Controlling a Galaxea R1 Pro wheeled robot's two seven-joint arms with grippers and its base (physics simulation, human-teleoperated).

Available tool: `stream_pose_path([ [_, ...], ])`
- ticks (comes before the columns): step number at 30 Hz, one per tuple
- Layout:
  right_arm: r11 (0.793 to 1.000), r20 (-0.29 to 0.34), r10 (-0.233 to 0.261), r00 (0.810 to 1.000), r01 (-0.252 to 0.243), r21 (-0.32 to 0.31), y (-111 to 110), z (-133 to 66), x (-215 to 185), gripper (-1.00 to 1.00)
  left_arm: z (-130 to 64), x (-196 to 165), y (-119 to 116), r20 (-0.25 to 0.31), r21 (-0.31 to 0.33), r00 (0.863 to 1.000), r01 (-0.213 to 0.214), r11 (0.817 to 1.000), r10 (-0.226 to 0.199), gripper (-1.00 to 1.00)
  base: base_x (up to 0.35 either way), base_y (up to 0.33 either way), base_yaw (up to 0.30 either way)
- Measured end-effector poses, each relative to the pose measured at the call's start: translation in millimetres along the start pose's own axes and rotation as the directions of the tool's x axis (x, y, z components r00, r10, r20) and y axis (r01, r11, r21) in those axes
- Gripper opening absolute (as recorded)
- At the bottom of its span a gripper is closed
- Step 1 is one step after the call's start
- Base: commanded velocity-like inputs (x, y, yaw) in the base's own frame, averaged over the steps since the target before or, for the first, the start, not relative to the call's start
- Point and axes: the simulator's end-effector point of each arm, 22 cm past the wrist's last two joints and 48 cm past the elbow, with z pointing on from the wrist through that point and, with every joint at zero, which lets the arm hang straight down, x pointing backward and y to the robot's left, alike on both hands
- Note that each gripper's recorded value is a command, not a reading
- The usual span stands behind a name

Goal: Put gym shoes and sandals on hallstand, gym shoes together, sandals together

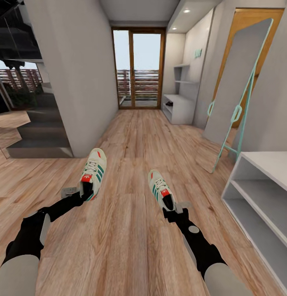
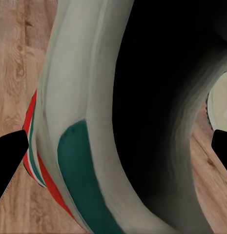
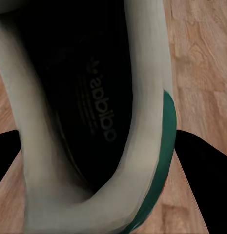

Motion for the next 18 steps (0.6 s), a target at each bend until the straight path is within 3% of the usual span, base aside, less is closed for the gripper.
stream_pose_path([
  [18,1.0,-0.006,0.001,1.0,-0.001,0.0,0.1,1.3,3.8,-1.0,1.4,4.2,1.8,-0.007,-0.002,1.0,0.003,1.0,-0.003,-1.0,0.346,0.0,0.0],
])
